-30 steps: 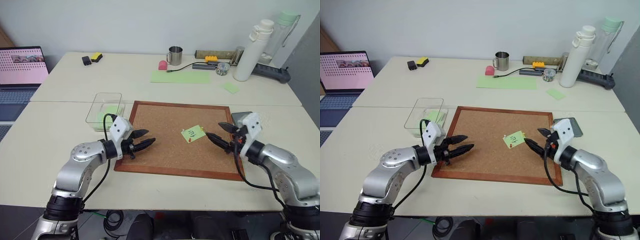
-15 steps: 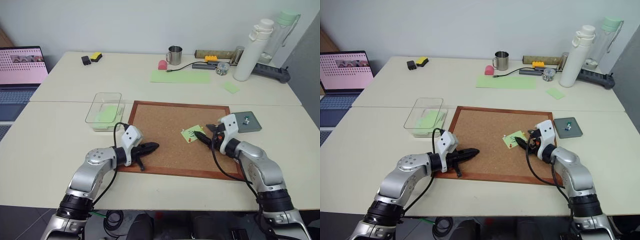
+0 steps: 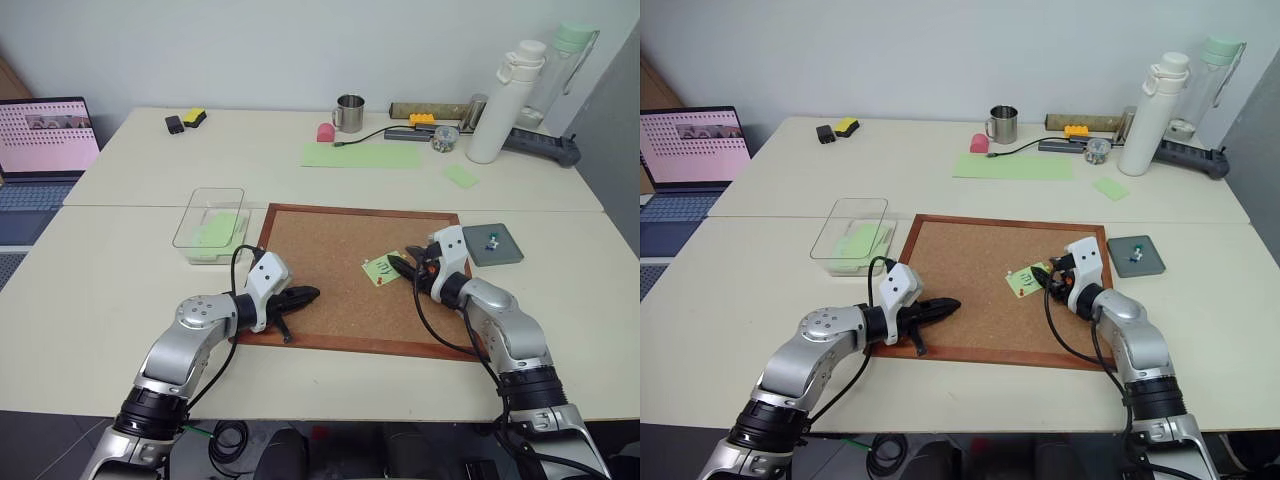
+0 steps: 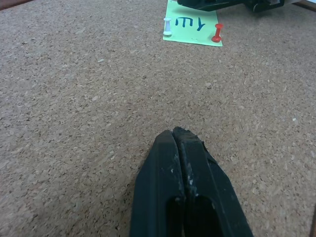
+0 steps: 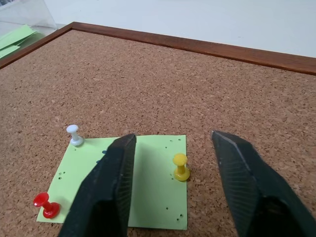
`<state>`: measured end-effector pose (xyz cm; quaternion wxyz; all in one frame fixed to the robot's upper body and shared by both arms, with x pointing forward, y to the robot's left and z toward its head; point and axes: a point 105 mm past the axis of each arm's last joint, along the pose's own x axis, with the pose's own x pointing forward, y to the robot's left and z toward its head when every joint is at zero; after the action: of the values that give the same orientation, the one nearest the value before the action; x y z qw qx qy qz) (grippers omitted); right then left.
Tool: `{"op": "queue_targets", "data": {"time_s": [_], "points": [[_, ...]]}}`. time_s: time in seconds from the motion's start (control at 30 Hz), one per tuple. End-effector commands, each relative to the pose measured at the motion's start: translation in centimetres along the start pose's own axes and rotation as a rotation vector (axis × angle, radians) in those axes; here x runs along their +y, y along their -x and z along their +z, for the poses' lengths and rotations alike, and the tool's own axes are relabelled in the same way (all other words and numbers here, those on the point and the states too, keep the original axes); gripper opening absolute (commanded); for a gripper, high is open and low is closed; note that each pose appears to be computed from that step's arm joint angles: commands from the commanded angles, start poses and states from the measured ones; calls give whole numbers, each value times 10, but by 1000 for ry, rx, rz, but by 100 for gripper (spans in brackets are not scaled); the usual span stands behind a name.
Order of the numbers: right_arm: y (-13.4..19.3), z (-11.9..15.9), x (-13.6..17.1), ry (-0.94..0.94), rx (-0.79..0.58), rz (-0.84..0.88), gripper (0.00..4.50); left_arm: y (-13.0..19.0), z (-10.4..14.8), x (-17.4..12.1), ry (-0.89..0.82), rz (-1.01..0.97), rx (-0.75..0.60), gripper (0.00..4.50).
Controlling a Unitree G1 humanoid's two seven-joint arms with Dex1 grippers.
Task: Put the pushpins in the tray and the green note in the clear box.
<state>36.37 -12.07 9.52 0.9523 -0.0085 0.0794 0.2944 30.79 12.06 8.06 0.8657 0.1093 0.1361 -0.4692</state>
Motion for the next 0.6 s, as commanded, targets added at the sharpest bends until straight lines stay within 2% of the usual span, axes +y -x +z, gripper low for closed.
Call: {"op": "queue_targets", "data": {"time_s": [0.03, 0.27, 0.47, 0.6], "points": [[2, 12, 2, 49, -39, 20, 138, -1, -13, -7, 17, -25, 63, 0], [6, 27, 4, 64, -103, 17, 5, -1, -13, -7, 22, -29, 69, 0], [16, 58, 15, 69, -235, 69, 5, -1, -13, -7, 16, -33, 75, 0], [22, 67, 16, 74, -258, 69, 5, -1, -13, -8, 22, -35, 75, 0]]}}
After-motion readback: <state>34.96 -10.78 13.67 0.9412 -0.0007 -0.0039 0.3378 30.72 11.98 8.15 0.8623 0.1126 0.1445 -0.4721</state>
